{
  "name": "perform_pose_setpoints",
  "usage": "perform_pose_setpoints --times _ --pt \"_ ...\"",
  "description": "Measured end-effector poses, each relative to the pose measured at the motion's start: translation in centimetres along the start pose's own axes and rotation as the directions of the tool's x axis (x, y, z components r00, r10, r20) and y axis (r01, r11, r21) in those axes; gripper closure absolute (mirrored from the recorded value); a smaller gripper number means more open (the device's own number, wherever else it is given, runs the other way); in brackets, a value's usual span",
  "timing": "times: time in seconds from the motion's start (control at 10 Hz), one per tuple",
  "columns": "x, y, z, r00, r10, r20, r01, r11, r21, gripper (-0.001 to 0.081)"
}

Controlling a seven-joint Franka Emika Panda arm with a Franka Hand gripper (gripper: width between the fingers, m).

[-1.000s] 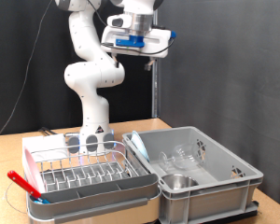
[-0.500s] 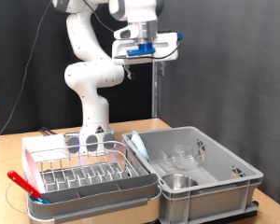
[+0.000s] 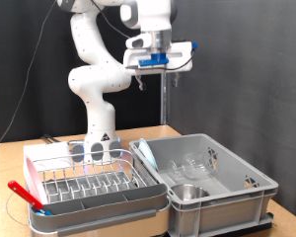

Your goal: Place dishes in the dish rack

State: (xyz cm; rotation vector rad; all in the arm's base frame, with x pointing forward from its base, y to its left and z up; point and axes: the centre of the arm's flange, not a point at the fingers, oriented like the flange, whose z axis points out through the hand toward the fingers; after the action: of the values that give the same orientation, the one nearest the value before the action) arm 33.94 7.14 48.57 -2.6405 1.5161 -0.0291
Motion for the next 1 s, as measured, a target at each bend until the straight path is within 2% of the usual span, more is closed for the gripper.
perform_pose_setpoints --times 0.1,0.3,0.6,1.0 --pt "0.1 0.1 1.5 1.000 -0.013 -0.016 0.013 1.000 0.004 -0.0005" --pt "0.2 0.2 5.1 0.998 -0.037 -0.041 0.036 0.998 -0.043 -0.0005" --pt "0.7 0.0 10.4 0.993 -0.064 -0.096 0.058 0.996 -0.067 -0.0005" --pt "1.7 0.6 16.2 0.986 -0.113 -0.122 0.097 0.987 -0.129 -0.0005"
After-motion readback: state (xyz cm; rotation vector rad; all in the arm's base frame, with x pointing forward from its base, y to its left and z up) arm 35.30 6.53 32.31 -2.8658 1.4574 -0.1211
